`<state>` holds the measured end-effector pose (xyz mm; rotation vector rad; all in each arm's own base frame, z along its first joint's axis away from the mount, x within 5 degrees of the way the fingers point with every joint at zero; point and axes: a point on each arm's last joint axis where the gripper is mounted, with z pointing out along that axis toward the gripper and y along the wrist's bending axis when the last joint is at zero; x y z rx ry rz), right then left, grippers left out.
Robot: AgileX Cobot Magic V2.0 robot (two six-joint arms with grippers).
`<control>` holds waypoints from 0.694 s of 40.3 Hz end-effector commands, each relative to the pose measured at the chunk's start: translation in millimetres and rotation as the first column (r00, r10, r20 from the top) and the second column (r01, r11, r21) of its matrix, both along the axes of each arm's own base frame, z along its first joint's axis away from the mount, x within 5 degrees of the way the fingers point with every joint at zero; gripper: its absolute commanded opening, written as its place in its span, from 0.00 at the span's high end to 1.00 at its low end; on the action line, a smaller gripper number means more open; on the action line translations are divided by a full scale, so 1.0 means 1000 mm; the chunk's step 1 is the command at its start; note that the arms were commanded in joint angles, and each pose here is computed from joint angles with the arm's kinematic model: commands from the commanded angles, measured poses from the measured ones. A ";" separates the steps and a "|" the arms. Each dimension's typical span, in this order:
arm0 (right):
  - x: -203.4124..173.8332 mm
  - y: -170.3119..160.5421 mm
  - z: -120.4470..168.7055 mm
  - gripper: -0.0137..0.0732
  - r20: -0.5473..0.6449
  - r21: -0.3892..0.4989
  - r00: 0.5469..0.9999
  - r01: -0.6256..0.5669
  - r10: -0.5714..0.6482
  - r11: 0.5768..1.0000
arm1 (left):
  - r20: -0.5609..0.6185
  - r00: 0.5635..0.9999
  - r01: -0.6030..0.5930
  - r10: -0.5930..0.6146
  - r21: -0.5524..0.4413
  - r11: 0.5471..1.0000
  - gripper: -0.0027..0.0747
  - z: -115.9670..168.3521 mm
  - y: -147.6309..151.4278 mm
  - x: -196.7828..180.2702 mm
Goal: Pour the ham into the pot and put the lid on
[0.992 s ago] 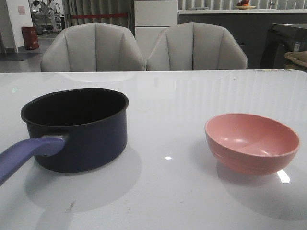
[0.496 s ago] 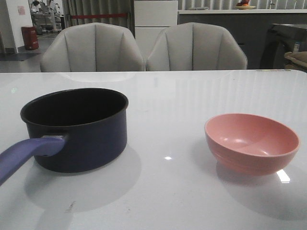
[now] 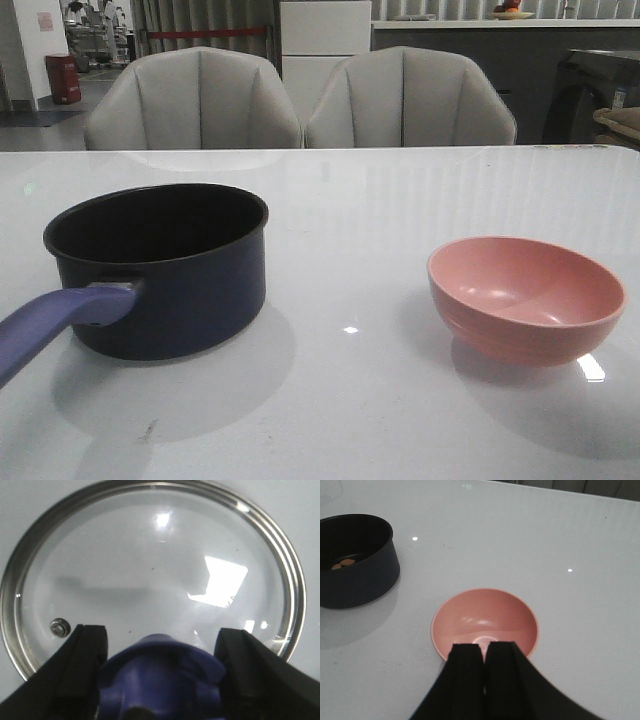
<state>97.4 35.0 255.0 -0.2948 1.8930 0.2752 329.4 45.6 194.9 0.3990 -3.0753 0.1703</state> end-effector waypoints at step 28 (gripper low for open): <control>0.003 -0.001 0.016 0.67 0.096 0.027 0.995 0.019 -0.021 0.999 | 0.371 0.869 0.334 -0.327 0.047 0.941 0.70 0.152 -0.117 0.026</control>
